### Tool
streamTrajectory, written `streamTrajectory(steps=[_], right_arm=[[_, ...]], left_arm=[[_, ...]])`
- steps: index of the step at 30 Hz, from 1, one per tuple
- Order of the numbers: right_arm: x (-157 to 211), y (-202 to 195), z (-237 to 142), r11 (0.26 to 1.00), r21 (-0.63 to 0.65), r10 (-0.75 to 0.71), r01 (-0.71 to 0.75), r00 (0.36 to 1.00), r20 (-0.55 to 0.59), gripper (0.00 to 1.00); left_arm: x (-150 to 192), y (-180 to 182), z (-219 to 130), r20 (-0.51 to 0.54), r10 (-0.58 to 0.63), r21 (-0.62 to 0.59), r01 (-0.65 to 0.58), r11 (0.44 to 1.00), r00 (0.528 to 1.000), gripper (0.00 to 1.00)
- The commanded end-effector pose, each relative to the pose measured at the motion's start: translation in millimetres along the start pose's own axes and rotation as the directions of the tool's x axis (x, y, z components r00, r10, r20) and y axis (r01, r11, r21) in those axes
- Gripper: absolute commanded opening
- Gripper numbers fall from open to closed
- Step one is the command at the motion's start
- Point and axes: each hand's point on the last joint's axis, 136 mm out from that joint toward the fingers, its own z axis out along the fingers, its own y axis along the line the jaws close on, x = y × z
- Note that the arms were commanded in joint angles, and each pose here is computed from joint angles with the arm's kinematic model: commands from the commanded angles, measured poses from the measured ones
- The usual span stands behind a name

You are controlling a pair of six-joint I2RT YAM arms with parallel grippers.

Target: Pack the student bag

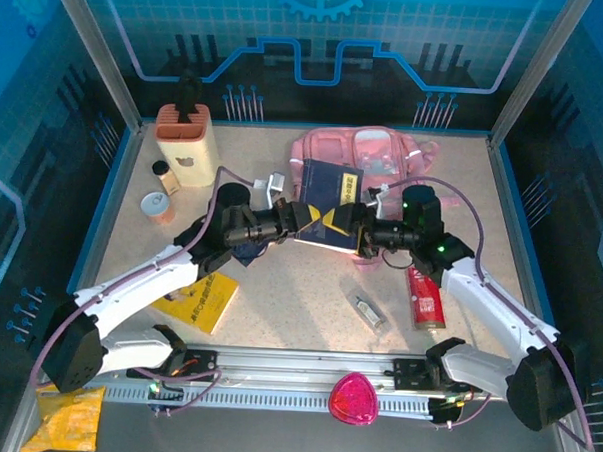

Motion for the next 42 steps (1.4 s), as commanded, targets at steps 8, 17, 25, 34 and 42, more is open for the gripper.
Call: streamTrajectory(steps=[8,17,25,34,42], right_arm=[[-11,36,-35,0.989,-0.099,-0.100,0.106,0.993,0.065,0.54],[-9,28,-41,0.993,-0.026,-0.112,0.114,0.991,0.067,0.16],[-9,12,-68,0.976,0.159,-0.169,0.148,0.977,0.127,0.00],[-22,-48,-136,0.877,0.479,-0.161,0.021,0.954,0.254,0.00],[-28,-89,-182,0.805,0.572,-0.105,-0.156,0.912,0.397,0.00]], left_arm=[[-5,4,-1,0.037,0.053,-0.076,-0.050,0.996,0.998,0.00],[10,-5,15,-0.017,0.084,-0.056,-0.084,0.995,0.996,0.00],[15,5,3,-0.078,0.199,-0.167,-0.209,0.964,0.977,0.41],[7,41,6,-0.353,0.560,-0.298,-0.657,0.692,0.750,0.56],[-18,78,79,-0.456,0.709,-0.212,-0.839,0.501,0.538,0.62]])
